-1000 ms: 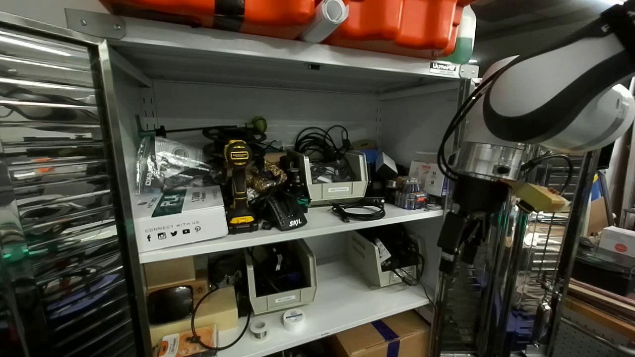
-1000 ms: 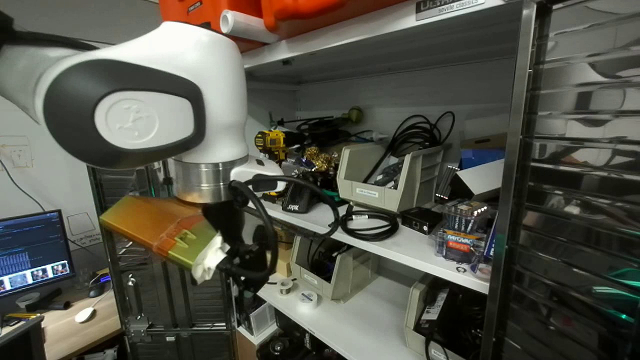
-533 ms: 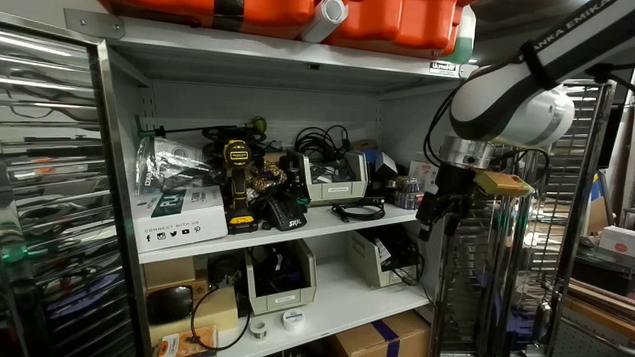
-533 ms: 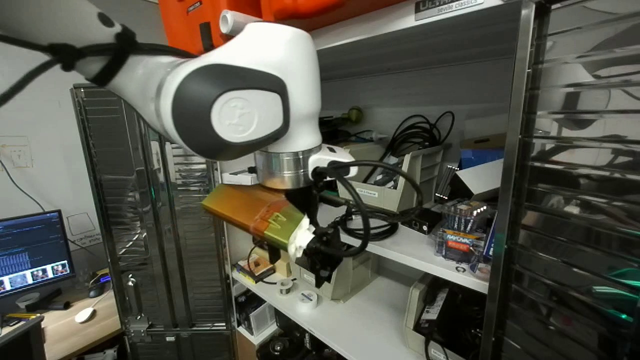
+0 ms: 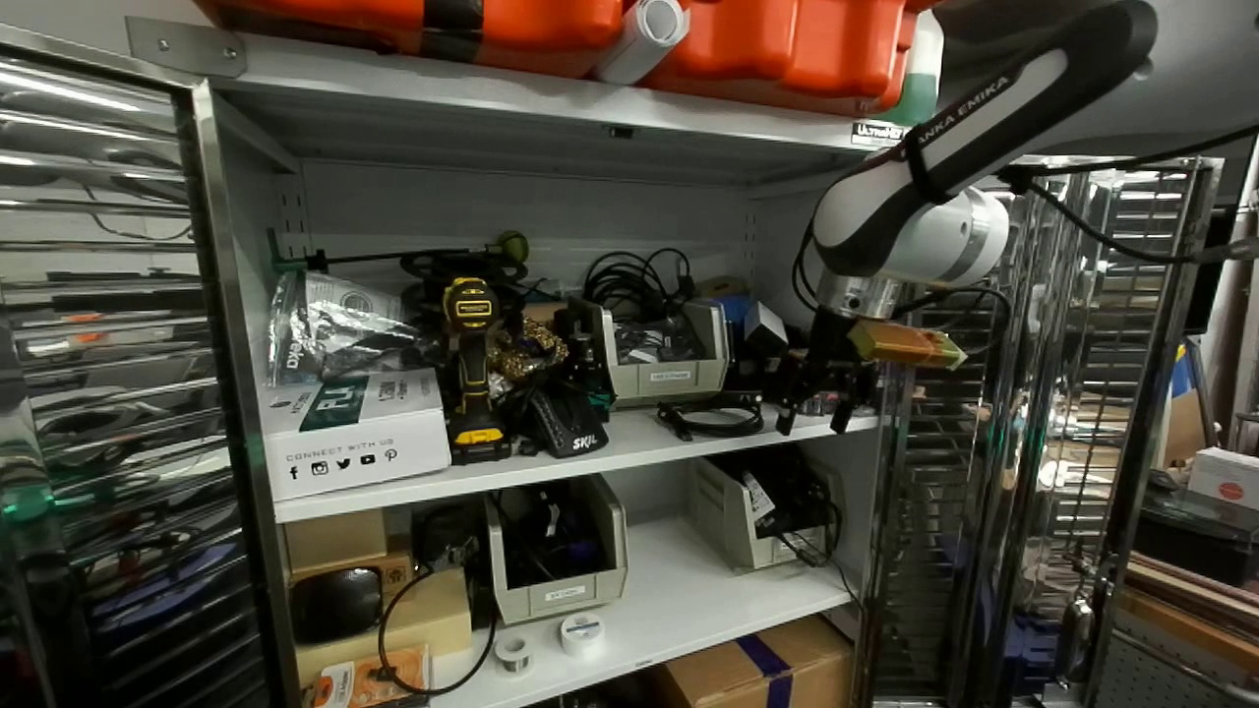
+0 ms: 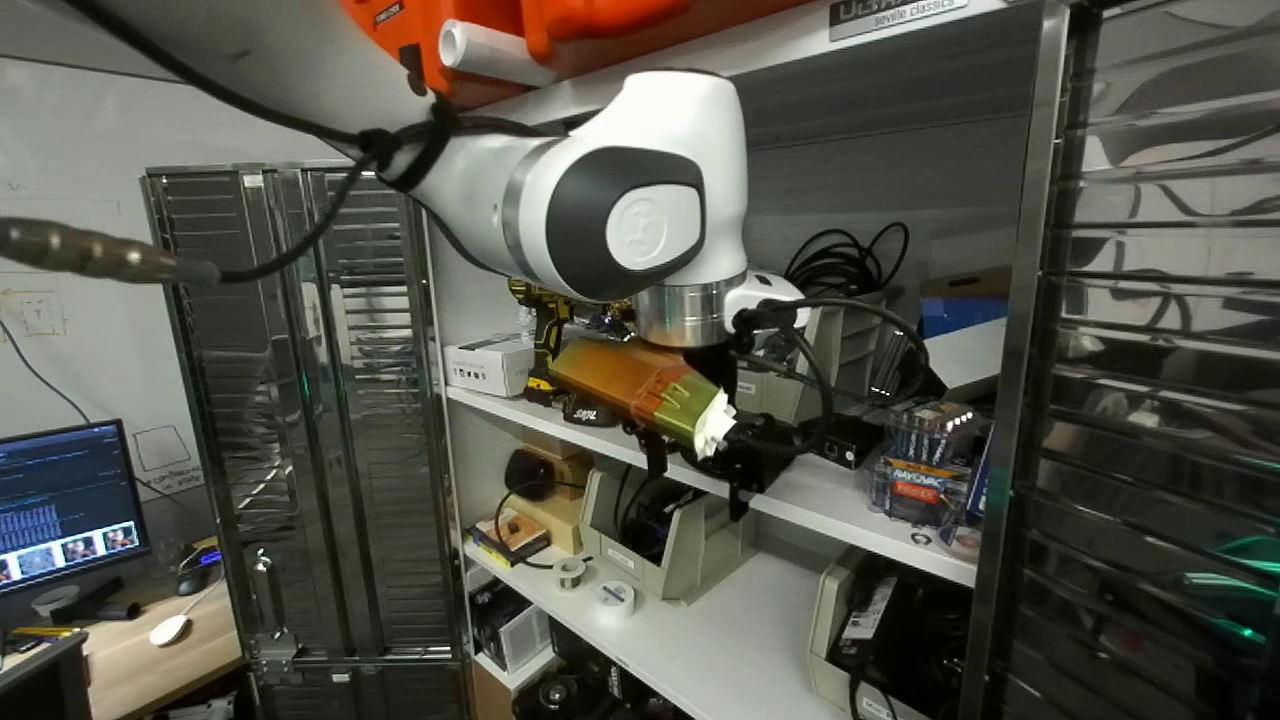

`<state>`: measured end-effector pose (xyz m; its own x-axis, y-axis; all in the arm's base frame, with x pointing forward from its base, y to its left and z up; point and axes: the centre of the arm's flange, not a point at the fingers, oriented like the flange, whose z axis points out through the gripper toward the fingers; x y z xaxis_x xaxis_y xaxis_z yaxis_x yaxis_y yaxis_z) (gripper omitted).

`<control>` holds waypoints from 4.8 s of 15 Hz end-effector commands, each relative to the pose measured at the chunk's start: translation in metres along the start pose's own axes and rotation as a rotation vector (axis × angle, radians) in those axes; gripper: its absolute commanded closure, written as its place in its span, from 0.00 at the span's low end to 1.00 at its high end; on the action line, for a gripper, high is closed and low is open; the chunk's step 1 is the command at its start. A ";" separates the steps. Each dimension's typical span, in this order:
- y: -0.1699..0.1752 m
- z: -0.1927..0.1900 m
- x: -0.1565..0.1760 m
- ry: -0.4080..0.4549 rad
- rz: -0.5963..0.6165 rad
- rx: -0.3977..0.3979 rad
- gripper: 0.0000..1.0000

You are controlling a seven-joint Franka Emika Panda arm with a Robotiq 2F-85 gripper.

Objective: Put the black cable into the compartment.

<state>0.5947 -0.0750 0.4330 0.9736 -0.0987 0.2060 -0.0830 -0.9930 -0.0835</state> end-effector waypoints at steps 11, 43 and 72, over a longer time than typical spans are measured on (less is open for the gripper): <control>0.008 0.009 0.092 0.070 0.158 -0.002 0.00; -0.074 0.014 -0.024 0.181 0.080 -0.108 0.90; -0.109 -0.058 0.170 0.874 0.274 -0.306 0.92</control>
<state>0.7228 0.0032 0.5173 0.4529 -0.2096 0.8666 -0.4645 -0.8851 0.0287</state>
